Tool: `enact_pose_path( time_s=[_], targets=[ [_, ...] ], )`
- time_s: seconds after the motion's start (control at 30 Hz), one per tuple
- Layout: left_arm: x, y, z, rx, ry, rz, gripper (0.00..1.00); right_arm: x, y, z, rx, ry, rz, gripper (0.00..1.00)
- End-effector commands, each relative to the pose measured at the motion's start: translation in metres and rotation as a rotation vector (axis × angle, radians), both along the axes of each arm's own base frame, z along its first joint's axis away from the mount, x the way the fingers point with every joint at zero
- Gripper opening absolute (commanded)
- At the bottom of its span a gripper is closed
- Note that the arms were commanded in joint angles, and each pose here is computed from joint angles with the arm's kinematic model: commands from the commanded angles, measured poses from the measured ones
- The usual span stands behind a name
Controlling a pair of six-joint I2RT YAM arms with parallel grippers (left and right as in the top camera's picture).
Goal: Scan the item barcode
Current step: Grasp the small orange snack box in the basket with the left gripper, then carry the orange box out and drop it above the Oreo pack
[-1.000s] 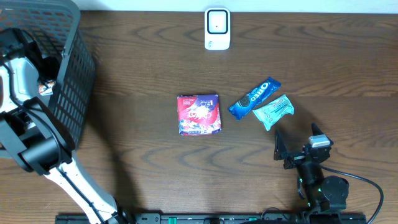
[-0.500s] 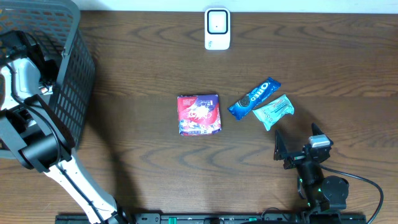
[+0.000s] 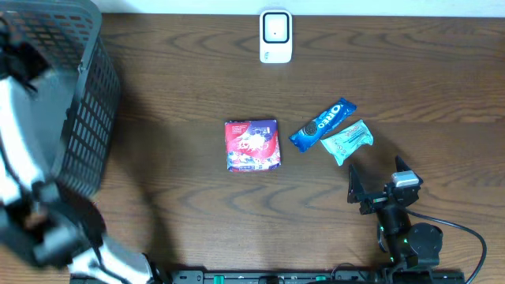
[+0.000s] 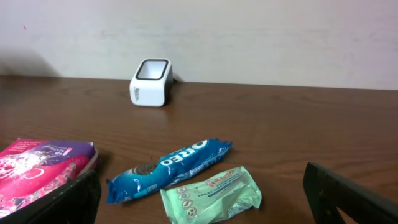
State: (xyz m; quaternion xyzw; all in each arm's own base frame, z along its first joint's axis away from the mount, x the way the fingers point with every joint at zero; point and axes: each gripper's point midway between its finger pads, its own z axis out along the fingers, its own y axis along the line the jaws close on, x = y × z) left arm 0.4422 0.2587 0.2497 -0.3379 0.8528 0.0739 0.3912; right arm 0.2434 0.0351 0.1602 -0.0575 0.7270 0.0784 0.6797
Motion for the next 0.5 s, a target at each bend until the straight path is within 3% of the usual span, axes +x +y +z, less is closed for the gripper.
enact_pose_path(
  time_s=[0.0,0.1,0.23,0.47],
  targets=[
    [-0.026,-0.031,0.104,-0.154,-0.331,0.113,0.08,0.0,-0.002,-0.001,-0.007,-0.001,-0.004,0.99],
    [-0.034,-0.089,0.165,-0.302,-0.519,-0.066,0.07,0.0,-0.002,-0.001,-0.007,-0.001,-0.004,0.99],
    [-0.042,-0.177,0.224,-0.407,-0.656,-0.383,0.07,0.0,-0.002,-0.001,-0.007,-0.001,-0.004,0.99],
    [-0.047,-0.341,0.231,-0.495,-0.596,-0.818,0.07,0.0,-0.002,-0.001,-0.007,-0.001,-0.004,0.99]
  ],
)
